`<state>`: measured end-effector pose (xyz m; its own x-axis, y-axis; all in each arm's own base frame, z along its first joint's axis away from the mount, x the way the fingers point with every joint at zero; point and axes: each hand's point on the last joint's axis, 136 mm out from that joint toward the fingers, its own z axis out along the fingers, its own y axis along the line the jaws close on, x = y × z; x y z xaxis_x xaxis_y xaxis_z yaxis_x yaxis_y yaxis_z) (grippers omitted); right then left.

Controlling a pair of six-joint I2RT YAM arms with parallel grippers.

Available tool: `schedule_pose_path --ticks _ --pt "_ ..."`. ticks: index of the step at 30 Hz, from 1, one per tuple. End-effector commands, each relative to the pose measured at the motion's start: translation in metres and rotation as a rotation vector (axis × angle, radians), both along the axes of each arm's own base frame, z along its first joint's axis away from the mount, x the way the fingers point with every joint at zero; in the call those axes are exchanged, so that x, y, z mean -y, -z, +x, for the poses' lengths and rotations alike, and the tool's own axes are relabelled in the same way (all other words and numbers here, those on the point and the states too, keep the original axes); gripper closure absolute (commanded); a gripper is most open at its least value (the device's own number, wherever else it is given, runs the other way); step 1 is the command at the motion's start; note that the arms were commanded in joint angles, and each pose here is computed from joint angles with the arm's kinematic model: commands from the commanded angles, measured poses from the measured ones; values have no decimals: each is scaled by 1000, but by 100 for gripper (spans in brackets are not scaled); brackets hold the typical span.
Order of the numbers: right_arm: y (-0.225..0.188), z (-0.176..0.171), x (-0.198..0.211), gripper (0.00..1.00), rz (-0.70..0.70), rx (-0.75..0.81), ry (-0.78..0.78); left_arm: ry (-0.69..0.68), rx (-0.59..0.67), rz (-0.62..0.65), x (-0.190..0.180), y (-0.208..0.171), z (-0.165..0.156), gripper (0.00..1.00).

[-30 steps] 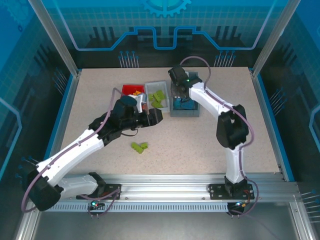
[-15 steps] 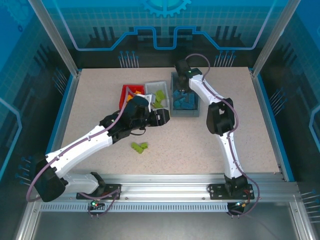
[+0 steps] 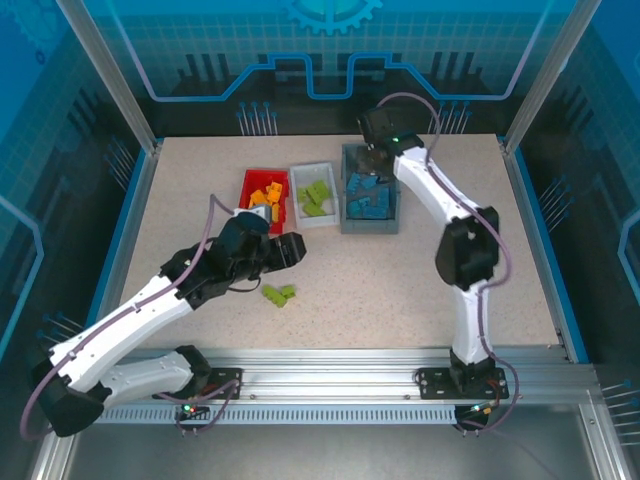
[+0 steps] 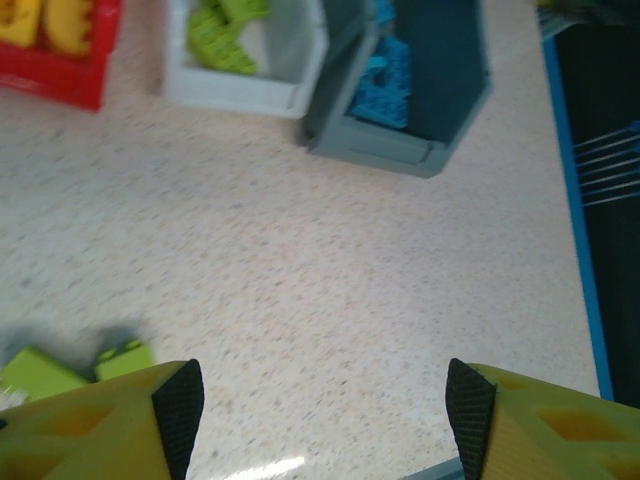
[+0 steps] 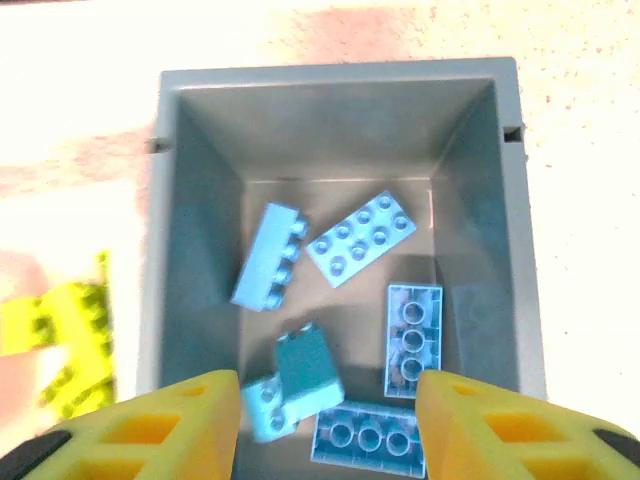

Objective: Sort the legos into containers by color

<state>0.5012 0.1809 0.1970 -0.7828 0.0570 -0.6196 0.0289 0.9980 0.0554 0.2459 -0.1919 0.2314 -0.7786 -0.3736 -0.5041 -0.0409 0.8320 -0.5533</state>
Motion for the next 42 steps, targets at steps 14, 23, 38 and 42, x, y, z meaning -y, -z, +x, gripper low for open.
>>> schedule_pose_path --ticks 14,23,38,42 --pt "27 -307 -153 41 188 70 -859 -336 -546 -54 -43 150 -17 22" --pt "30 -321 -148 41 206 53 -828 -429 -614 -50 -48 200 -12 31" --pt "24 -319 -153 42 248 63 -798 -448 -570 40 -67 204 -17 75" --pt "8 -315 -146 43 275 119 -760 -401 -481 70 -69 170 -4 78"
